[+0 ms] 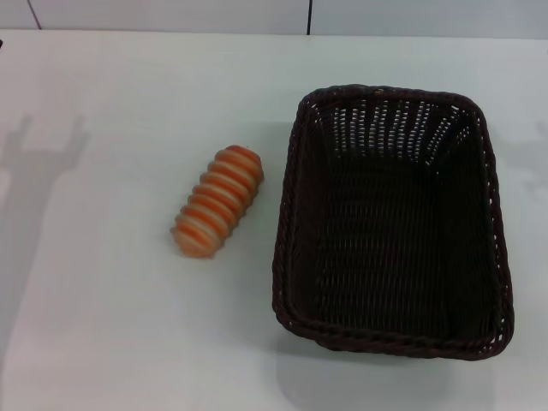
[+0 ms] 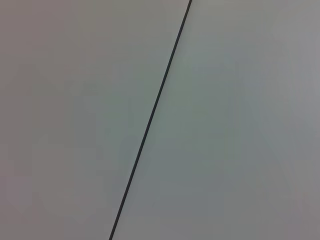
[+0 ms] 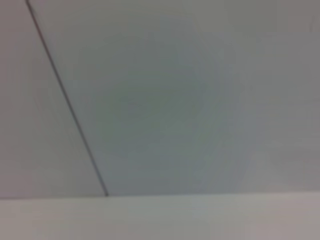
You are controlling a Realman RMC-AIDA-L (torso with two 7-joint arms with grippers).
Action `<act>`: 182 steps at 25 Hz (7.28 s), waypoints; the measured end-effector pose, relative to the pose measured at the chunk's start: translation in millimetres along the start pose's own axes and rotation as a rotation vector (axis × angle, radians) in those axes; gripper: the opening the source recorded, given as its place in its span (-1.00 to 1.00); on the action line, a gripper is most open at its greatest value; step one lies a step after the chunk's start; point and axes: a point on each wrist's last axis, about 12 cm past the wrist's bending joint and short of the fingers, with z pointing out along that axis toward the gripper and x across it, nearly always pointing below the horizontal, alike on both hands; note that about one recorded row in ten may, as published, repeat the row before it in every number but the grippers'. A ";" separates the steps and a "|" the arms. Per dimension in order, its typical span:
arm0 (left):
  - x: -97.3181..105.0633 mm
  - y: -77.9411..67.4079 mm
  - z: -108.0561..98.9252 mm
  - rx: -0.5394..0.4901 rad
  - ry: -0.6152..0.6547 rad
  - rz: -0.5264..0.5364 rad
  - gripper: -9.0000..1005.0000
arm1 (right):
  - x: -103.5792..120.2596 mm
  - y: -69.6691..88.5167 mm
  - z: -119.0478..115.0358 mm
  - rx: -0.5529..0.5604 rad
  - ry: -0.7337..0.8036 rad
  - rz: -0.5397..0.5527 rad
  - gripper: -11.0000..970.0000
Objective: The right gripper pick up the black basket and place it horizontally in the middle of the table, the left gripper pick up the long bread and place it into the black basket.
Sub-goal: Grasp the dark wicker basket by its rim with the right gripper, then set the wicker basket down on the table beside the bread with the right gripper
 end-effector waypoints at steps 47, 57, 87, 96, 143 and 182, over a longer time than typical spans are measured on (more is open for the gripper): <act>-3.1 7.5 6.9 -0.003 0.003 0.021 0.67 | 37.1 48.5 24.1 -0.078 0.541 0.089 0.70; -2.7 8.6 6.5 -0.004 0.008 0.025 0.67 | 45.9 48.7 35.5 -0.097 0.575 0.106 0.70; -5.7 11.6 9.3 -0.008 -0.003 0.031 0.66 | 50.0 54.0 51.0 -0.112 0.587 0.079 0.17; -7.9 17.8 5.7 -0.054 -0.020 0.030 0.65 | 47.2 52.2 54.6 -0.125 0.539 0.055 -0.44; -28.4 47.9 19.5 -0.298 -0.166 -0.028 0.64 | -30.0 140.5 0.8 -0.693 0.192 -1.143 -0.69; -29.6 46.3 30.4 -0.323 -0.194 -0.054 0.63 | -15.1 163.8 72.1 -0.676 0.612 -1.303 -0.69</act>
